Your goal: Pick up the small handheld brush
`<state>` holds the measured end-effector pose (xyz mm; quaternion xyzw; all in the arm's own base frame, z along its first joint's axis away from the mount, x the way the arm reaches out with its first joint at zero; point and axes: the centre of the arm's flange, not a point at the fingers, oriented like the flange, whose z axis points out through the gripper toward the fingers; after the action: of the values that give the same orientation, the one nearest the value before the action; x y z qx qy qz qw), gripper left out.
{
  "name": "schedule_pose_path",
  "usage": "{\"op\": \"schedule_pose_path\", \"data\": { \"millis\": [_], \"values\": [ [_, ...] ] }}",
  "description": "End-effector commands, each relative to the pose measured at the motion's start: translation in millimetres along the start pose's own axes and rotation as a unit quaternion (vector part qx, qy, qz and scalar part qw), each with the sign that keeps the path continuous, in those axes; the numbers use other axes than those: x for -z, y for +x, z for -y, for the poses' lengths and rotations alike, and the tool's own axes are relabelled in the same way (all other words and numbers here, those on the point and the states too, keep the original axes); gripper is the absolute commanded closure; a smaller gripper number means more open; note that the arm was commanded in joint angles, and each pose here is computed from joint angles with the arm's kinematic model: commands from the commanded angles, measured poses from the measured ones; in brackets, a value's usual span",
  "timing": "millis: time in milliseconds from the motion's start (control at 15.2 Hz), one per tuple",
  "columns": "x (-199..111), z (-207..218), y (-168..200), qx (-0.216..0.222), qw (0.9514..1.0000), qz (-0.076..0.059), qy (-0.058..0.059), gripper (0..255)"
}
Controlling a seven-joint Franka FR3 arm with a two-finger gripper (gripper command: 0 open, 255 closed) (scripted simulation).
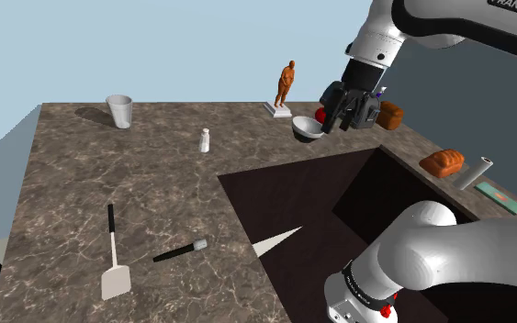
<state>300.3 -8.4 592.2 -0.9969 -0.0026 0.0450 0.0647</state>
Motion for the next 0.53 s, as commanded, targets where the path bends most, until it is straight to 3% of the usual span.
{"op": "schedule_pose_path", "data": {
  "millis": [0,462],
  "values": [
    [0.0,0.0,0.0,0.000,1.0000,0.000,0.000,0],
    [-73.6,43.6,44.7,0.022,0.9993,0.030,0.001,0]
  ]
}}
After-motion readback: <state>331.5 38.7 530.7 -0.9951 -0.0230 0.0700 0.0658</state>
